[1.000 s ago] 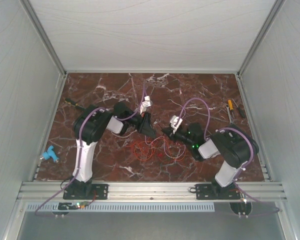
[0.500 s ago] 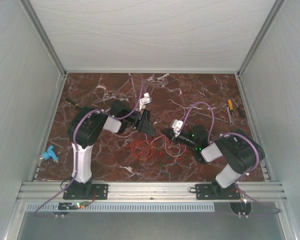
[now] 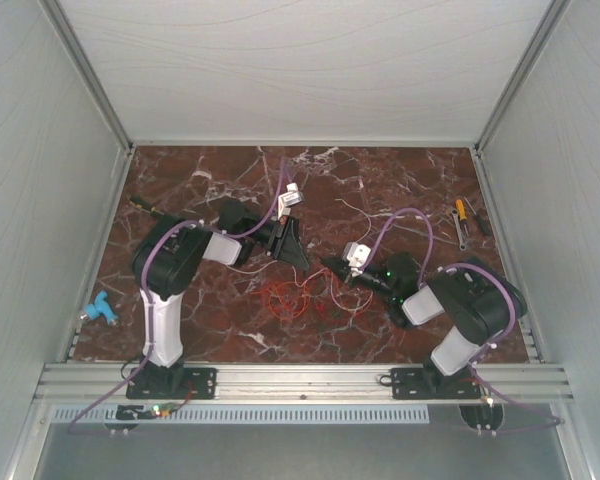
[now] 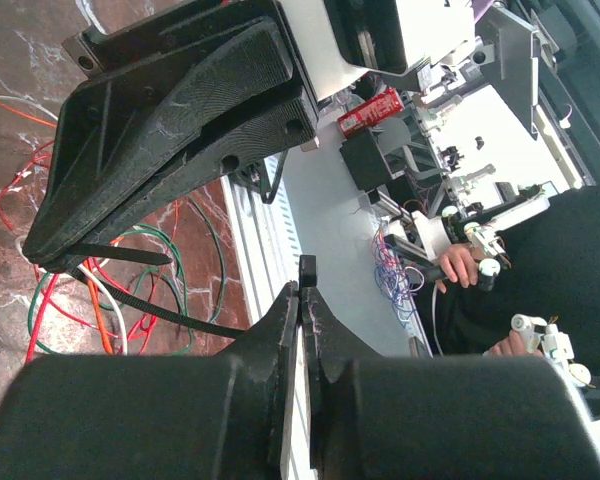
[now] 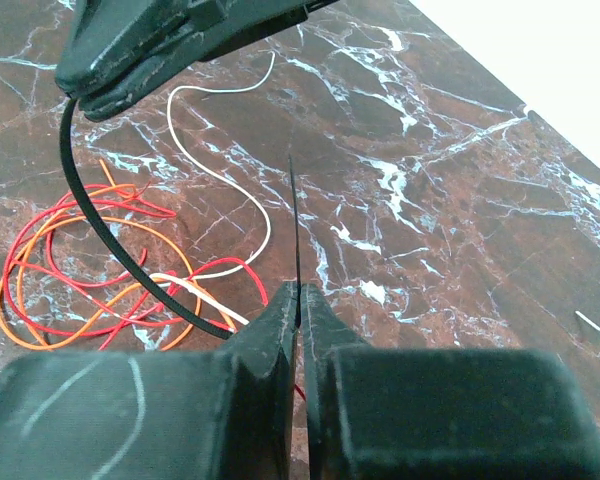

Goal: Zip-tie the wires
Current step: Tie the cable at the center of the board.

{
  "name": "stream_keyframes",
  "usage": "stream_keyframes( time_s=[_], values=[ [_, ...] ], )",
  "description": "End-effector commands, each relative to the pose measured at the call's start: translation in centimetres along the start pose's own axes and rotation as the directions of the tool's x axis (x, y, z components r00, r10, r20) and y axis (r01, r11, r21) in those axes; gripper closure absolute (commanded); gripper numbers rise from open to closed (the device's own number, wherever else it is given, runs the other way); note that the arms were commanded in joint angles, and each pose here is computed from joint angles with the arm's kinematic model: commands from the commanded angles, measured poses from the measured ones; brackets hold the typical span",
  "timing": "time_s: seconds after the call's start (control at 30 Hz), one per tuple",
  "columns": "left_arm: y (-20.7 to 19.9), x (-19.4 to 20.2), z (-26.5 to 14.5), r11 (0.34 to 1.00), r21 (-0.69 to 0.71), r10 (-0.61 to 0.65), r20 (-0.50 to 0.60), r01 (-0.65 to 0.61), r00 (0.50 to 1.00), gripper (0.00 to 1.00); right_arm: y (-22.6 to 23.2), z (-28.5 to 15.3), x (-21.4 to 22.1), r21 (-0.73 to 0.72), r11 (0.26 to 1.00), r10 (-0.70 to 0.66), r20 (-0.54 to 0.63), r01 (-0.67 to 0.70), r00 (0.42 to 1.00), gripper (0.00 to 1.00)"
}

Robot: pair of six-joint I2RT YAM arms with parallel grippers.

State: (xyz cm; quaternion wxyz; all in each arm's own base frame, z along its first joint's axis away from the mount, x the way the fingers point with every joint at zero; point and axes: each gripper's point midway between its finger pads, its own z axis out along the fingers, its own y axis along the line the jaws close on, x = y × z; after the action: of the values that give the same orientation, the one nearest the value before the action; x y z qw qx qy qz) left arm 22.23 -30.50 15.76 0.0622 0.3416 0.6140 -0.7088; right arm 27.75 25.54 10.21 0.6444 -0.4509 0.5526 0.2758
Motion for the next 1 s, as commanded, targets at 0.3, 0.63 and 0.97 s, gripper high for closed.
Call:
stream_keyframes(
  time_s=[0.3, 0.63, 0.97],
  values=[
    [-2.9, -1.5, 0.2, 0.968, 0.016, 0.251, -0.004, -0.251, 0.968, 1.00, -0.2, 0.4, -6.4, -0.010, 0.977, -0.204, 0.242, 0.213, 0.949, 1.00],
    [-4.2, -1.0, 0.8, 0.969, 0.031, 0.245, -0.017, -0.245, 0.969, 1.00, -0.7, 0.8, -8.6, -0.008, 0.978, -0.199, 0.297, 0.211, 0.934, 1.00],
    [-5.3, -0.7, 1.0, 0.970, 0.034, 0.240, -0.006, -0.239, 0.971, 1.00, -0.9, 0.6, -10.1, 0.015, 0.975, -0.214, 0.324, 0.222, 0.921, 1.00]
  ],
)
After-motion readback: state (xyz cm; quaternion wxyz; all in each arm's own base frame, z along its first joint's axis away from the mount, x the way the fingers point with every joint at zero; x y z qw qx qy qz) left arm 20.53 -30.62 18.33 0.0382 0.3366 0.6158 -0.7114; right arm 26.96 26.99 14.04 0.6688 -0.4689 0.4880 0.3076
